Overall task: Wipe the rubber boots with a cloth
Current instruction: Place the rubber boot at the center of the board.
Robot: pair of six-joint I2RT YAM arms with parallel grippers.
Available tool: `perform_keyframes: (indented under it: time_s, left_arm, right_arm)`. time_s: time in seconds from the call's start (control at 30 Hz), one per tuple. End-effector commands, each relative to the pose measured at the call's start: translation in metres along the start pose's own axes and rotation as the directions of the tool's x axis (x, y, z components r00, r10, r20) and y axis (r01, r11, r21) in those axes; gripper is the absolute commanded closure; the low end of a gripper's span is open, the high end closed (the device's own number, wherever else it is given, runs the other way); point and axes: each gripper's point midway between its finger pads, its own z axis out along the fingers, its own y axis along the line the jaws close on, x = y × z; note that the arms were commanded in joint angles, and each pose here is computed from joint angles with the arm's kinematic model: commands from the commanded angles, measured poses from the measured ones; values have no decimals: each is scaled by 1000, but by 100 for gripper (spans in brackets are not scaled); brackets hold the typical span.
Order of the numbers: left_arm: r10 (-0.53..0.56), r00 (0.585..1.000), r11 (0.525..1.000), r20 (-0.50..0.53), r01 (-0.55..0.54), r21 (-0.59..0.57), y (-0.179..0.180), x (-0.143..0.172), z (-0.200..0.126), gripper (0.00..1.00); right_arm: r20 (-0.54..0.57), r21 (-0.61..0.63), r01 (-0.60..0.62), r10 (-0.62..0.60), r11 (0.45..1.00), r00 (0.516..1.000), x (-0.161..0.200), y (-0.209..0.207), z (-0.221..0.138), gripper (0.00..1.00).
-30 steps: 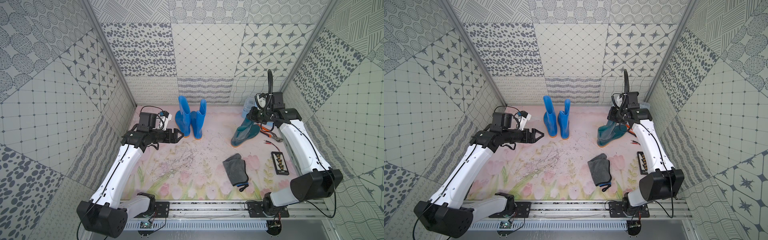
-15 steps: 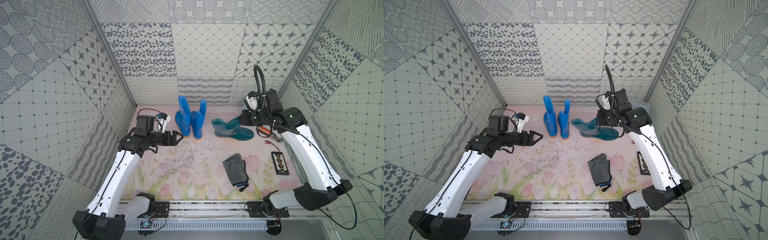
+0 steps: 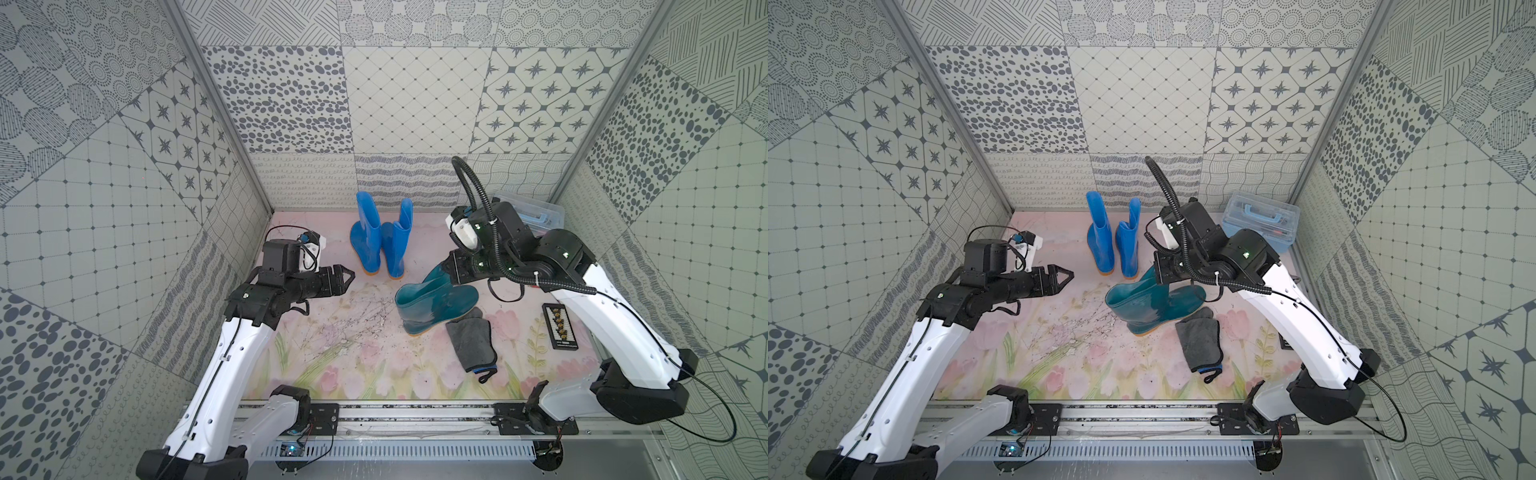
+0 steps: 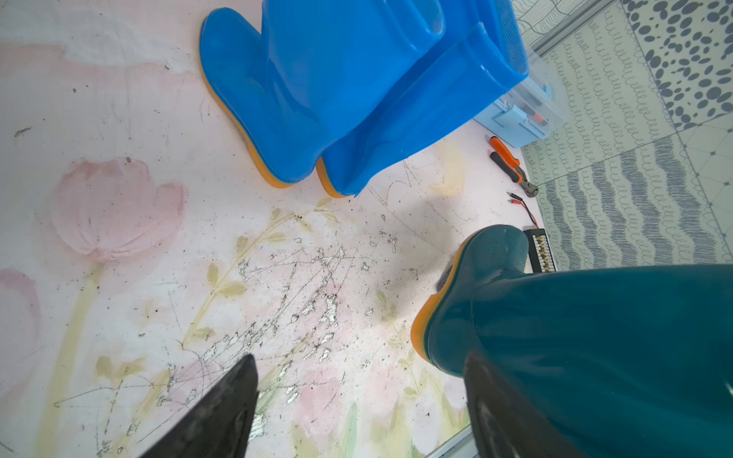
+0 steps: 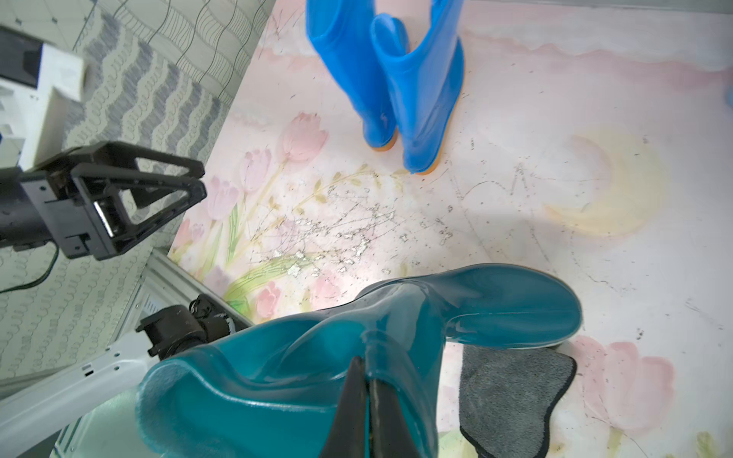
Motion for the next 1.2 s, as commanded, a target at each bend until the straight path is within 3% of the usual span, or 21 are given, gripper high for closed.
perform_keyframes:
  time_s: [0.0,0.17,0.33,0.47,0.77,0.87,1.03,1.1,1.17]
  left_arm:
    - [-48,999,998,2,48,-52,10,12,-11,22]
    - [-41,999,994,13,42,-97,16,24,-25,22]
    - [-50,999,990,6,50,-128,23,35,-29,22]
    - [-75,997,990,-10,73,-119,26,45,-24,23]
    - [-161,978,987,-135,161,-10,24,78,13,29]
    - [-190,967,981,-170,192,-5,28,89,23,29]
    - [-225,949,973,-222,229,-7,29,104,37,29]
    - [-225,946,974,-235,226,-20,29,111,41,29]
    - [-224,940,974,-256,227,-19,26,119,48,28]
  right_arm:
    - [98,-142,37,-23,989,995,-28,58,11,100]
    - [8,-305,130,-134,943,991,-9,134,43,100]
    - [-81,-288,204,-236,936,968,8,145,71,100]
    - [-147,-210,184,-217,960,965,16,105,87,100]
    - [-217,-83,-94,74,992,973,53,-44,117,100]
    - [-245,-108,-165,134,980,960,71,-67,138,100]
    - [-264,-15,-196,185,980,947,89,-93,160,100]
    - [-233,46,-191,196,981,953,84,-104,157,85]
    - [-200,141,-178,204,974,958,80,-120,150,52]
